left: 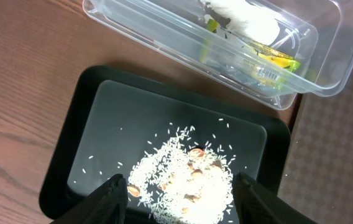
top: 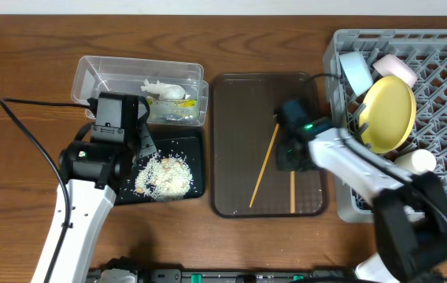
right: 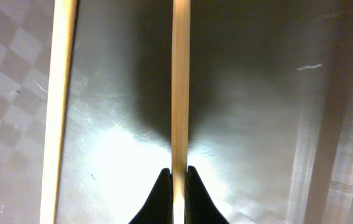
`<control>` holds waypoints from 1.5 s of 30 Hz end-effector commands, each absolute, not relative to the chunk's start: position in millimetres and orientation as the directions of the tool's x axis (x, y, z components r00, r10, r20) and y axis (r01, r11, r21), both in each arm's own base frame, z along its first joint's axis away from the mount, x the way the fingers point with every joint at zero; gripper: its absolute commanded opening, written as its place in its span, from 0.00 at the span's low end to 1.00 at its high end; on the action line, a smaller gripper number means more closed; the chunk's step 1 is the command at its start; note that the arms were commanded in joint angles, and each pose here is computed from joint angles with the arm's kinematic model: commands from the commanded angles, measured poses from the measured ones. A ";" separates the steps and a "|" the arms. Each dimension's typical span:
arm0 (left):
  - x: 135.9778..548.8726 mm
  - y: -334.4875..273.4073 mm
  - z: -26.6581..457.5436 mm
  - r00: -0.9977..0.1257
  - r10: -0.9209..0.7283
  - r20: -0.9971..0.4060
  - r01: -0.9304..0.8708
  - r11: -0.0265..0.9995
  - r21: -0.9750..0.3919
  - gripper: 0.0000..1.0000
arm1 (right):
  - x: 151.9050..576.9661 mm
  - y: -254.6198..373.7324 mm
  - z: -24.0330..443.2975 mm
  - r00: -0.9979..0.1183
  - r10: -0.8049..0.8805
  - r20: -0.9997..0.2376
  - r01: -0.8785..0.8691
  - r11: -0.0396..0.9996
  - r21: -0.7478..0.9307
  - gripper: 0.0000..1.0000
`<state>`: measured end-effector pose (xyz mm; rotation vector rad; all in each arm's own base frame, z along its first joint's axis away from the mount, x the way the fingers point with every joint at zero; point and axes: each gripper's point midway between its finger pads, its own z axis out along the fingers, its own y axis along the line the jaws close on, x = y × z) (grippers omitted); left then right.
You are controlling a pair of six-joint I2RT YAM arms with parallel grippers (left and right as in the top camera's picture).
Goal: Sort waste into correct bins and load items into the dishwasher rack
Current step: 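Carry the chopstick to the rack and drop it in, then return the right gripper to the tray and grasp the second chopstick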
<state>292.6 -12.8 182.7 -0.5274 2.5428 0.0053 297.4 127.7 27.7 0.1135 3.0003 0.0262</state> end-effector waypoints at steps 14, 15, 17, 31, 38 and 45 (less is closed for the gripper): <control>293.1 -9.9 182.3 -0.776 -0.374 -0.509 -0.383 0.919 -0.092 0.57 | 338.7 -5.0 142.1 -0.937 0.023 -0.349 0.036 0.999 -0.031 0.01; 293.1 -9.9 182.4 -0.775 -0.374 -0.509 -0.383 0.919 -0.093 0.57 | 338.8 -11.6 137.6 -0.941 0.039 -0.335 0.053 0.998 -0.032 0.01; 293.1 -9.9 182.4 -0.775 -0.374 -0.509 -0.383 0.919 -0.093 0.57 | 339.9 -19.3 128.4 -0.949 0.060 -0.311 0.074 0.997 -0.033 0.01; 293.1 -9.9 182.3 -0.776 -0.374 -0.509 -0.383 0.919 -0.092 0.57 | 368.3 1.7 151.3 -0.901 0.072 -0.428 0.064 0.997 0.033 0.47; 293.1 -9.9 182.4 -0.775 -0.374 -0.509 -0.383 0.919 -0.093 0.57 | 359.0 74.1 151.9 -0.907 0.001 -0.422 -0.055 0.991 0.121 0.52; 292.5 -9.8 182.0 -0.777 -0.374 -0.507 -0.383 0.919 -0.091 0.57 | 335.6 138.0 102.5 -0.951 -0.033 -0.307 -0.082 0.985 0.149 0.53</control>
